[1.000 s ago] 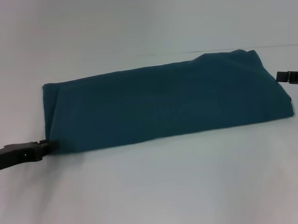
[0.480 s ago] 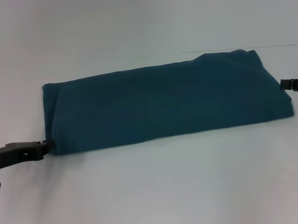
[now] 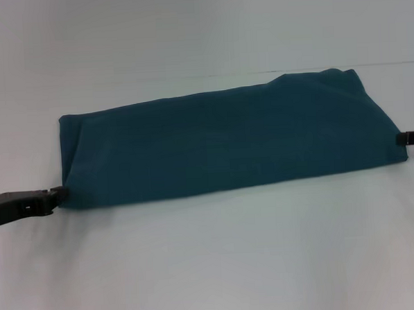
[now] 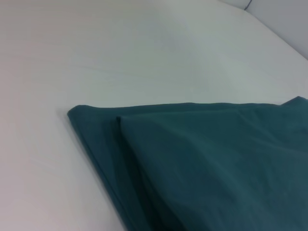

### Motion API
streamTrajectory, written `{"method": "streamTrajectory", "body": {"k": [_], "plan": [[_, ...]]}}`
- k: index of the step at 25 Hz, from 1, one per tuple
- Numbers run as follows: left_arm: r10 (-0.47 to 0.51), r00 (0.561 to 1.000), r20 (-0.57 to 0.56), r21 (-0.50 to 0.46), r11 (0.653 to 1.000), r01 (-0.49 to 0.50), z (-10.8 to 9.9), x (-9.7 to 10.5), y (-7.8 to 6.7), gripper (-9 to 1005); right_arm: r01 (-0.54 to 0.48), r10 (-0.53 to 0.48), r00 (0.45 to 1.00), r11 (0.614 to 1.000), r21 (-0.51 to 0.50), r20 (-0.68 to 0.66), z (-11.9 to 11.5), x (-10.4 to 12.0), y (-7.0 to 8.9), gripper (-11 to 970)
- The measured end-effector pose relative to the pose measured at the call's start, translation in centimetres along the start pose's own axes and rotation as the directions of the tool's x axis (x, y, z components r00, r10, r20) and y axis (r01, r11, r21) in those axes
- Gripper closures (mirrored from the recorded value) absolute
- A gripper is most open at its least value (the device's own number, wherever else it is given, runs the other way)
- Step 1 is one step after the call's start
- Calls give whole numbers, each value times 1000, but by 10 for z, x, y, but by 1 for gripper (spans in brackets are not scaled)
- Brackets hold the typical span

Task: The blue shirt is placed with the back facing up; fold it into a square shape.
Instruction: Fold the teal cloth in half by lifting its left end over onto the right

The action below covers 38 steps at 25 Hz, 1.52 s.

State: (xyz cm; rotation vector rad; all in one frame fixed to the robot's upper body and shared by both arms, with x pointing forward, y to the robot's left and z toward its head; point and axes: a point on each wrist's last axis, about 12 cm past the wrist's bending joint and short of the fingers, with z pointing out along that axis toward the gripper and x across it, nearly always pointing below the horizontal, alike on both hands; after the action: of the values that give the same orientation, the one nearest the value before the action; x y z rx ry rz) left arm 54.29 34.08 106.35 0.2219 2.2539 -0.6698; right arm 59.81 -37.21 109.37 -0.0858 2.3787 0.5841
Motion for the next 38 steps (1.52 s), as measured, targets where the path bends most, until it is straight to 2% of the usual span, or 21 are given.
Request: {"method": "streamTrajectory", "body": {"k": [5, 13, 22, 33, 38], "plan": [[4, 1000, 0, 2, 1000, -4, 1, -3, -1, 995, 24, -24, 1000, 999, 43, -16, 10, 2, 3, 306], [8, 1000, 2, 0, 1000, -8, 2, -6, -1, 995, 30, -29, 999, 998, 47, -31, 28, 6, 13, 325], [10, 1000, 5, -6, 1000, -10, 2, -7, 0, 995, 24, -23, 999, 999, 32, -30, 31, 6, 17, 361], [9, 1000, 12, -23, 1000, -8, 2, -8, 2, 994, 2, -2, 1000, 1000, -3, 7, 14, 16, 7, 798], [1, 1000, 15, -36, 999, 0, 0, -6, 5, 994, -16, 16, 1000, 1000, -4, 4, 7, 25, 2, 960]]}}
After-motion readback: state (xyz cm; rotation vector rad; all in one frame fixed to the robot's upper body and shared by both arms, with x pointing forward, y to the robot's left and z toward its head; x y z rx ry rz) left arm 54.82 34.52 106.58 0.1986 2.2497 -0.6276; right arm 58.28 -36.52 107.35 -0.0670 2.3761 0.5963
